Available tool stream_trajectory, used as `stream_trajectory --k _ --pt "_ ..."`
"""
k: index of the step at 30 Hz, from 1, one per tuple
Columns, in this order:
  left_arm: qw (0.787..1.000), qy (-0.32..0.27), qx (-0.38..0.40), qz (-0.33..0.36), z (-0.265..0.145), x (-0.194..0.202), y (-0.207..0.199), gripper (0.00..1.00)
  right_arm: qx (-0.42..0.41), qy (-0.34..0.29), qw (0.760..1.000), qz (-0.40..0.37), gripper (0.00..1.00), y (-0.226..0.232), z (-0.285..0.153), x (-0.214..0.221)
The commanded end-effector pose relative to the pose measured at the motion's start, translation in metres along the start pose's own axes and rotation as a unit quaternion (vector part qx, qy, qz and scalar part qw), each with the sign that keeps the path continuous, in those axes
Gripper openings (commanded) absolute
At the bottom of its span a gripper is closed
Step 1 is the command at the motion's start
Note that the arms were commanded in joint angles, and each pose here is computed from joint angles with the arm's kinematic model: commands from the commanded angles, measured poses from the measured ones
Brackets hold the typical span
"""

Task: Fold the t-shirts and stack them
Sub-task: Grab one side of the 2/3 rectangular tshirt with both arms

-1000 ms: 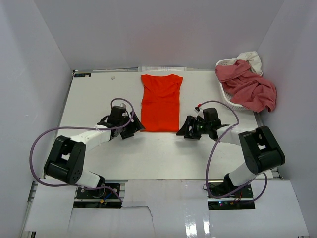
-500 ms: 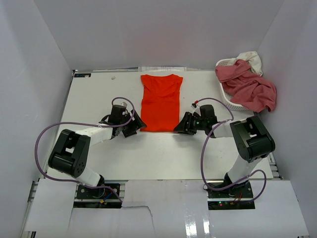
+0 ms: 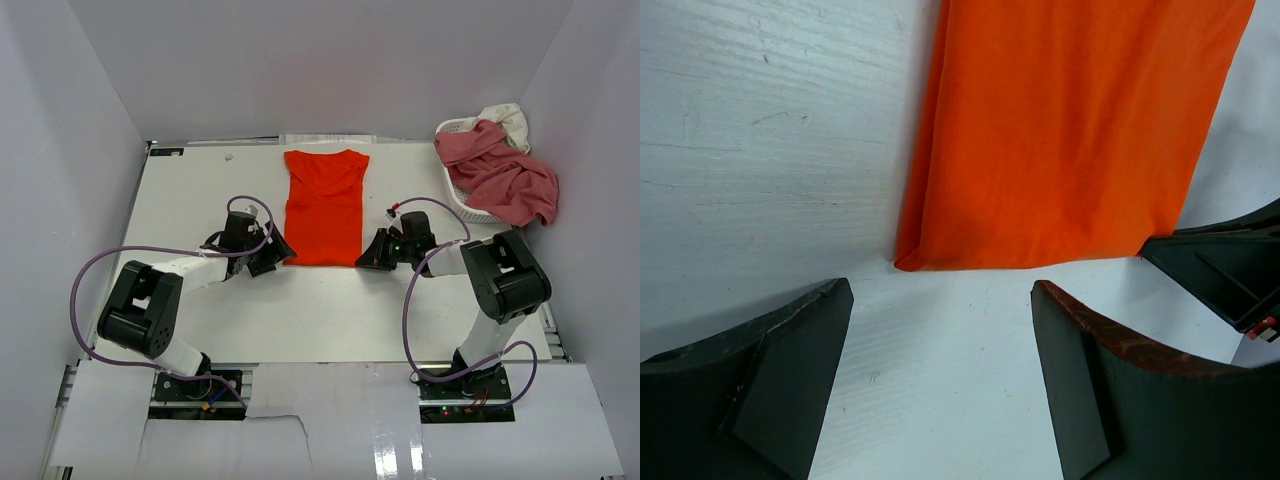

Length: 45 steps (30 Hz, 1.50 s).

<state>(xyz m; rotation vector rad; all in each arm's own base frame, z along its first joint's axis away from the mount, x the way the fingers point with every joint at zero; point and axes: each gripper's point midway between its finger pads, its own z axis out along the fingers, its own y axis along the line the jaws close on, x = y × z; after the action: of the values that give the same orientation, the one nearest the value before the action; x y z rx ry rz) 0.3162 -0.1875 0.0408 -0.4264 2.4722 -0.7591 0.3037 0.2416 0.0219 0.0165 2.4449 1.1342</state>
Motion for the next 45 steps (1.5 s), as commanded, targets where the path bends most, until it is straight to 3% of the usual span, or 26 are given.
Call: stream_trajectory --k 1,11,45 --pt "0.999 0.018 -0.041 0.010 0.005 0.012 0.023 0.84 -0.004 -0.003 1.000 -0.026 0.12 0.006 0.005 -0.006" --pt "0.998 0.037 -0.045 0.000 0.014 0.027 0.035 0.78 -0.029 -0.008 0.999 -0.030 0.10 0.029 0.005 -0.015" --pt "0.997 0.062 -0.041 -0.030 0.017 0.058 0.052 0.79 -0.061 -0.053 0.996 -0.045 0.09 0.094 -0.002 -0.091"
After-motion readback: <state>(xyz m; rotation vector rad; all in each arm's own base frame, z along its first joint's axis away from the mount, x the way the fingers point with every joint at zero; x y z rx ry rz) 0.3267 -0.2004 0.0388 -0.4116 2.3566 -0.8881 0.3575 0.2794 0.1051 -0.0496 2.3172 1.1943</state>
